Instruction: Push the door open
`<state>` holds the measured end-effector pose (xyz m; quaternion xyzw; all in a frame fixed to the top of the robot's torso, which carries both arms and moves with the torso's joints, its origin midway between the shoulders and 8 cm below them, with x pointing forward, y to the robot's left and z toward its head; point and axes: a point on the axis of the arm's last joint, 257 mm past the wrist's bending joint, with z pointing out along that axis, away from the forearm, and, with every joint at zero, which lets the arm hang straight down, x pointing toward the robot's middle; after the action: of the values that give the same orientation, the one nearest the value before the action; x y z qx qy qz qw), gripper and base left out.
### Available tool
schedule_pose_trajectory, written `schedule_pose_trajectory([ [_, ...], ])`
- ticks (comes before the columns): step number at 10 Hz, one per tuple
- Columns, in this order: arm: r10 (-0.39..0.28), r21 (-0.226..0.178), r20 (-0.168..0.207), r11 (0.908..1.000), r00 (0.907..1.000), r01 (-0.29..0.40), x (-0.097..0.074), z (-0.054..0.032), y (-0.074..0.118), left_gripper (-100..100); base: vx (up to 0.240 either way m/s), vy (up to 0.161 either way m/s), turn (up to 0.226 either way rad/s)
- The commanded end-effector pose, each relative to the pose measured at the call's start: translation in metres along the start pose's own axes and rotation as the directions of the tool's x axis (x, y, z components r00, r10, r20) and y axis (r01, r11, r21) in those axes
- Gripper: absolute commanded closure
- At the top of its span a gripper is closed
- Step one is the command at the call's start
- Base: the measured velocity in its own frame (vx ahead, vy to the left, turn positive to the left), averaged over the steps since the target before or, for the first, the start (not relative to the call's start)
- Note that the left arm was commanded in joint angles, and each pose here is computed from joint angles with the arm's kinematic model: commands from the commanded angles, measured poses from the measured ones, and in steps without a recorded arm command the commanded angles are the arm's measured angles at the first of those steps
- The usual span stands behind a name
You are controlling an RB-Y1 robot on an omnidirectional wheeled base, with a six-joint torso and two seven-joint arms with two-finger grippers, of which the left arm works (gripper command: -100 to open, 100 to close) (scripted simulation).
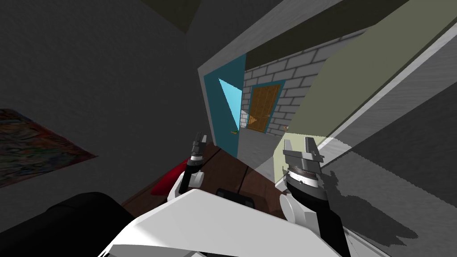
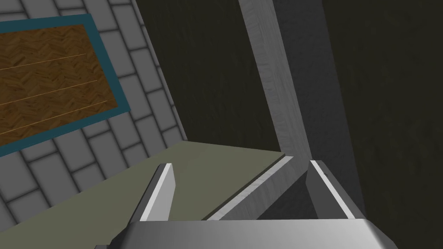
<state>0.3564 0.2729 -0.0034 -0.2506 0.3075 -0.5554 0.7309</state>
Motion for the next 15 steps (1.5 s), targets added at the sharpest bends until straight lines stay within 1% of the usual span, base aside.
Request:
schedule_pose_trajectory([
  [1, -0.009, -0.020, -0.011, 0.9998, 0.9999, 0.008, 0.006, -0.0049, 0.010, -100, 0.083, 0.026, -0.053],
  [3, -0.020, -0.048, -0.025, 0.9987, 0.9995, 0.019, 0.012, -0.0106, 0.025, -100, 0.096, 0.018, -0.058],
  [4, -0.032, -0.077, -0.039, 0.9966, 0.9987, 0.029, 0.019, -0.0170, 0.040, -100, 0.162, 0.049, -0.093],
  [6, -0.045, -0.109, -0.052, 0.9933, 0.9976, 0.040, 0.026, -0.0244, 0.056, -100, 0.129, 0.049, -0.081],
  [9, -0.066, -0.158, -0.071, 0.9859, 0.9953, 0.054, 0.036, -0.0369, 0.079, -100, 0.096, 0.033, -0.064],
  [12, -0.089, -0.211, -0.087, 0.9751, 0.9922, 0.069, 0.047, -0.0515, 0.103, -100, 0.093, 0.033, -0.069],
  [15, -0.113, -0.264, -0.102, 0.9610, 0.9883, 0.083, 0.059, -0.0678, 0.126, -100, 0.091, 0.037, -0.077],
])
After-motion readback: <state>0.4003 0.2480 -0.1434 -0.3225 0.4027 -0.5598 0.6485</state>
